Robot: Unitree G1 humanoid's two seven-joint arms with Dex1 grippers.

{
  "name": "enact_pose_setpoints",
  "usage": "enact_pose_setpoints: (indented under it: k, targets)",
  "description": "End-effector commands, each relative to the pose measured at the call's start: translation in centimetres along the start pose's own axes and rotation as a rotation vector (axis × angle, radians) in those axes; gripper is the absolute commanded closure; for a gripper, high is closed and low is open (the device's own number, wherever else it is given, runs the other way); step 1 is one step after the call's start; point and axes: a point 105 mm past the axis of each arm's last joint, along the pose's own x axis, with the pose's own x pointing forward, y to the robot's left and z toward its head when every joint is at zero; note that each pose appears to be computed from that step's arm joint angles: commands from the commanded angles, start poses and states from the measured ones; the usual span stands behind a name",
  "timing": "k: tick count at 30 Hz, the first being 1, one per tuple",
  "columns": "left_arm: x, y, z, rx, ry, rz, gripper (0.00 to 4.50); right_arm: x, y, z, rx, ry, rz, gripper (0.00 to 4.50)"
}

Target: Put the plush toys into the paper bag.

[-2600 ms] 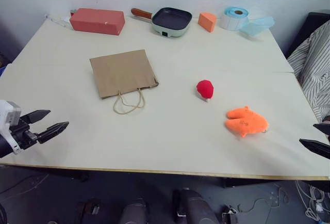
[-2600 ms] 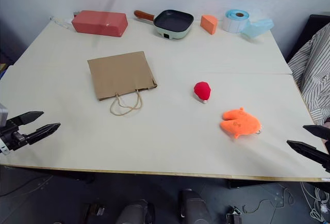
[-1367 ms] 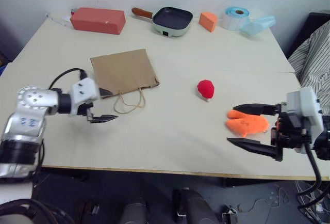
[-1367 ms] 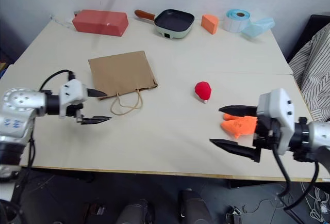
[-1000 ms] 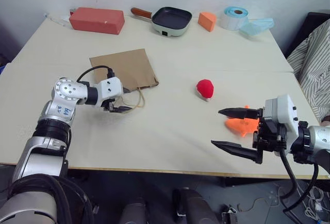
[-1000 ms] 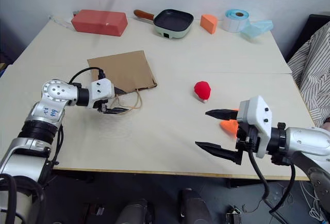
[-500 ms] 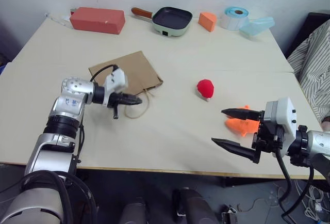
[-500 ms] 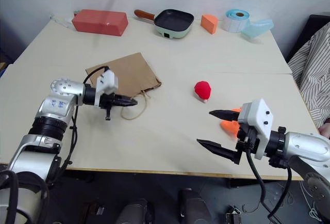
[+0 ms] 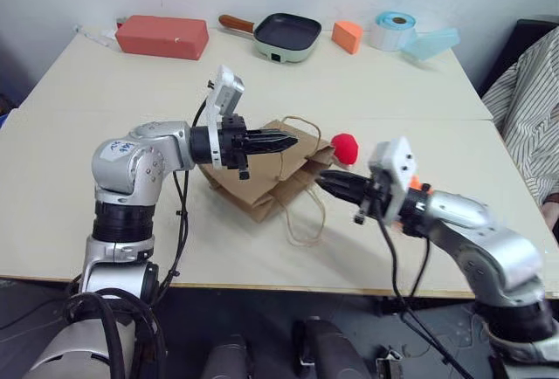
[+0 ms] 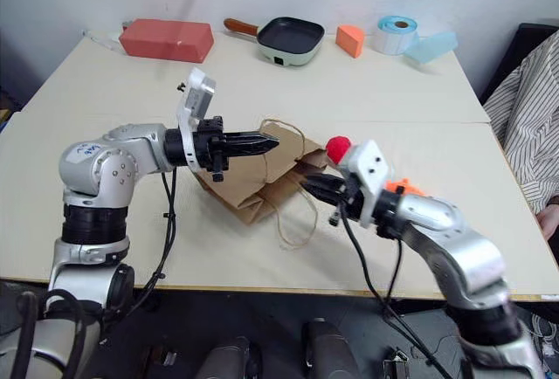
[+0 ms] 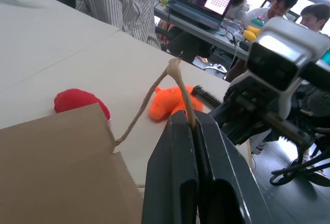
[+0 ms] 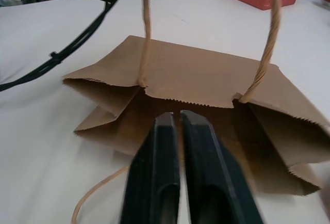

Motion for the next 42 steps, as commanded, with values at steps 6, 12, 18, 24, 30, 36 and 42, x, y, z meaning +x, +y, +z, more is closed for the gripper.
enact_pose_setpoints:
  k: [6, 12, 18, 24, 30, 36, 42]
  targets:
    - [-0.1, -2.9, 2.3, -0.028, -0.119, -0.115, 4.50, 3.6, 0.2, -2.6, -0.052, 0.064, 0.032, 4.48]
    - [-0.4, -4.0, 2.0, -0.054, -0.127, -0.164, 4.50, 6.0, -0.1, -3.8, -0.125, 0.157, 0.083, 4.48]
    - [0.1, -4.2, 2.7, -0.030, -0.157, -0.173, 4.50, 6.9, 1.0, -6.0, -0.261, 0.327, 0.275, 4.48]
    - [-0.4, -3.9, 5.4, -0.046, -0.283, -0.174, 4.50, 7.7, 0.6, -7.6, -0.343, 0.394, 0.325, 4.48]
    - [0.2, -5.1, 4.2, 0.045, -0.229, -0.190, 4.50, 8.3, 0.1, -7.6, -0.581, 0.394, 0.390, 4.48]
    - [0.9, -6.3, 2.3, 0.076, -0.177, -0.233, 4.50, 9.8, 0.0, -5.7, -0.465, 0.360, 0.447, 4.48]
    - [0.9, -6.5, 1.9, 0.095, -0.169, -0.237, 4.50, 10.8, 1.0, -3.9, 0.127, 0.239, 0.502, 4.48]
